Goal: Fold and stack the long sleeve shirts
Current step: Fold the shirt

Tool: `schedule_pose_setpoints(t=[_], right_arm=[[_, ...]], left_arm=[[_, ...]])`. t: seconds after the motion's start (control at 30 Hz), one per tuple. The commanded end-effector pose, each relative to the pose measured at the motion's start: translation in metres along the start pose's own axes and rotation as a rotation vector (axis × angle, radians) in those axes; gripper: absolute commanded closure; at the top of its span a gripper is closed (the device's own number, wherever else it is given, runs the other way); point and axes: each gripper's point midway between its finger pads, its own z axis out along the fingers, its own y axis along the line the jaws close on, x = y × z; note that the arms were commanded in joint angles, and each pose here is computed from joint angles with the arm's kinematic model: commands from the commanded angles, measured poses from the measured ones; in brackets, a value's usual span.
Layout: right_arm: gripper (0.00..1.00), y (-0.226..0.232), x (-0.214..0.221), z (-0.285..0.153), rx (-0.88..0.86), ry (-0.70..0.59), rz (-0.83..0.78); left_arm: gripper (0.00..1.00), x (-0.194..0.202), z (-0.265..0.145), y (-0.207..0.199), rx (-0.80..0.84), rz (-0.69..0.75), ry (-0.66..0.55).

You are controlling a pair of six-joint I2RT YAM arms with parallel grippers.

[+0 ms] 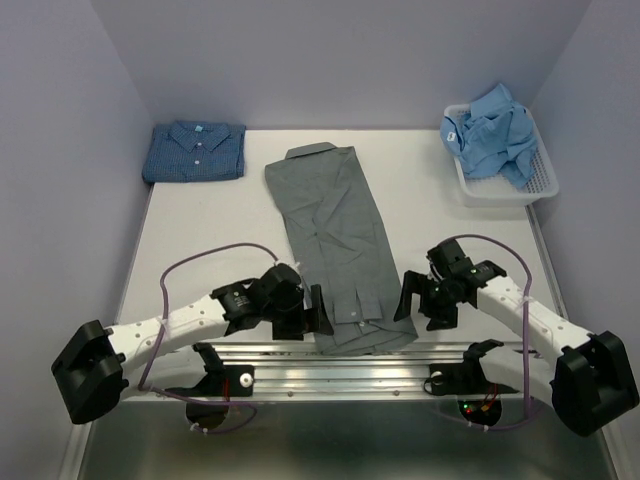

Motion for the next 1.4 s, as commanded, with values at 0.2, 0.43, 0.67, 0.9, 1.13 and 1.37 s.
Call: schedule_pose_setpoints(t=[0.2, 0.43, 0.67, 0.9, 1.13, 1.37], right_arm=[[0.00, -0.002, 0.012, 0.008, -0.018, 0.050, 0.028], [0.00, -0.001, 0.012, 0.010, -0.028, 0.052, 0.016], [0.00, -0.002, 0.016, 0.012, -0.036, 0.072, 0.011], [0.08, -0.001, 0.016, 0.014, -0.044, 0.076, 0.008], [0.35, 0.002, 0.017, 0.024, -0.064, 0.117, 0.001], [0.96, 0.018, -0.025, 0.014, -0.068, -0.051, -0.086]], left_arm=[[0.10, 0.028, 0.013, 0.010, 0.051, -0.125, 0.059], [0.28, 0.036, 0.032, 0.002, 0.052, -0.082, 0.113], [0.36, 0.041, 0.051, 0.020, -0.035, -0.055, 0.148], [0.64, 0.032, 0.063, 0.015, -0.060, -0.013, 0.139], [1.00, 0.028, 0.061, 0.002, -0.021, -0.013, 0.133], [1.00, 0.020, 0.042, -0.028, 0.086, -0.032, 0.105]])
